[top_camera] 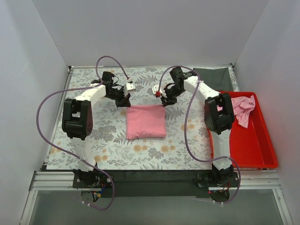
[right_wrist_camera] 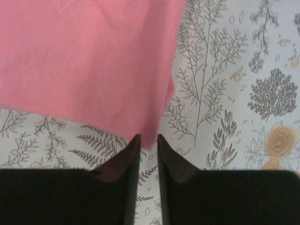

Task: Fold and stack the t-shirts
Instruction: Fold the tshirt

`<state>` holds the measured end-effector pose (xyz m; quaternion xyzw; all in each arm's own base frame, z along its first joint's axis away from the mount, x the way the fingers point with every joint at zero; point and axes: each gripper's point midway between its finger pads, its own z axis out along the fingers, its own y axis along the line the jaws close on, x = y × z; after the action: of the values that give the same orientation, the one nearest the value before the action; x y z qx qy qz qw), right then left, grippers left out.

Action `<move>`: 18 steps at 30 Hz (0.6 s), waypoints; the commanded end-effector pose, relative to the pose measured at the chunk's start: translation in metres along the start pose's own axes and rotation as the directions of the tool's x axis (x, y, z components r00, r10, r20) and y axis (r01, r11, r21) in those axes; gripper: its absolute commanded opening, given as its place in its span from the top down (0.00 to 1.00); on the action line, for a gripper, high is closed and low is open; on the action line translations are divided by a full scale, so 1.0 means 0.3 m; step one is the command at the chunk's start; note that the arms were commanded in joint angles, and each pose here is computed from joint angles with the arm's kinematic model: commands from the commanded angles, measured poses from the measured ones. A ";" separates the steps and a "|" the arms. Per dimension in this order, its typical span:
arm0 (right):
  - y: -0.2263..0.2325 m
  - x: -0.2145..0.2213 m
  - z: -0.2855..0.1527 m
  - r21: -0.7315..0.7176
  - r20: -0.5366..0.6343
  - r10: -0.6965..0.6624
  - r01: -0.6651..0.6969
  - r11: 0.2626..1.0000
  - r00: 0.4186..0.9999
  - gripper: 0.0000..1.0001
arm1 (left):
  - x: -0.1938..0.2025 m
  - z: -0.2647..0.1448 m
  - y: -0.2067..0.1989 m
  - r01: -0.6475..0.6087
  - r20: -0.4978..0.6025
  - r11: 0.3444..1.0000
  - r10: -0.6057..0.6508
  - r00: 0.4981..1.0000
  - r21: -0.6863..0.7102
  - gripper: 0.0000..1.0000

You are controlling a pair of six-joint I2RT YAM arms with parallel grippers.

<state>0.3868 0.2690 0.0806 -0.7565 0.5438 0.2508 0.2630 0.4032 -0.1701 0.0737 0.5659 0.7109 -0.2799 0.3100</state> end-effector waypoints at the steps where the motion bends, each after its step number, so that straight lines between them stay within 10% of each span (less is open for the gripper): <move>1: -0.096 0.029 -0.028 0.084 -0.029 0.056 -0.054 0.995 0.998 0.67 | -0.042 -0.031 0.102 0.016 0.023 0.993 -0.013 1.000 -0.118 0.87; 3: -0.192 0.021 -0.067 0.175 -0.022 0.078 -0.073 0.982 0.997 0.48 | -0.056 -0.048 0.152 0.057 0.038 0.985 -0.051 0.998 -0.165 0.79; 10: -0.168 -0.075 -0.321 0.264 0.178 0.465 -0.498 0.826 0.867 0.45 | -0.076 -0.184 -0.025 0.510 0.143 0.858 -0.499 0.855 -0.054 0.63; 16: 0.315 -0.205 -0.240 -0.117 0.239 0.814 -0.816 0.566 0.530 0.52 | -0.062 -0.188 -0.364 0.833 0.093 0.540 -0.841 0.533 0.117 0.62; 18: 0.376 -0.240 -0.235 -0.147 0.278 0.820 -0.822 0.551 0.500 0.55 | -0.066 -0.189 -0.423 0.871 0.081 0.470 -0.883 0.463 0.144 0.63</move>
<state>0.3163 0.2191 0.1613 -0.4371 0.7795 0.3680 0.2568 0.3083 -0.1494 0.1158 0.2074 0.8630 -0.4094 0.2113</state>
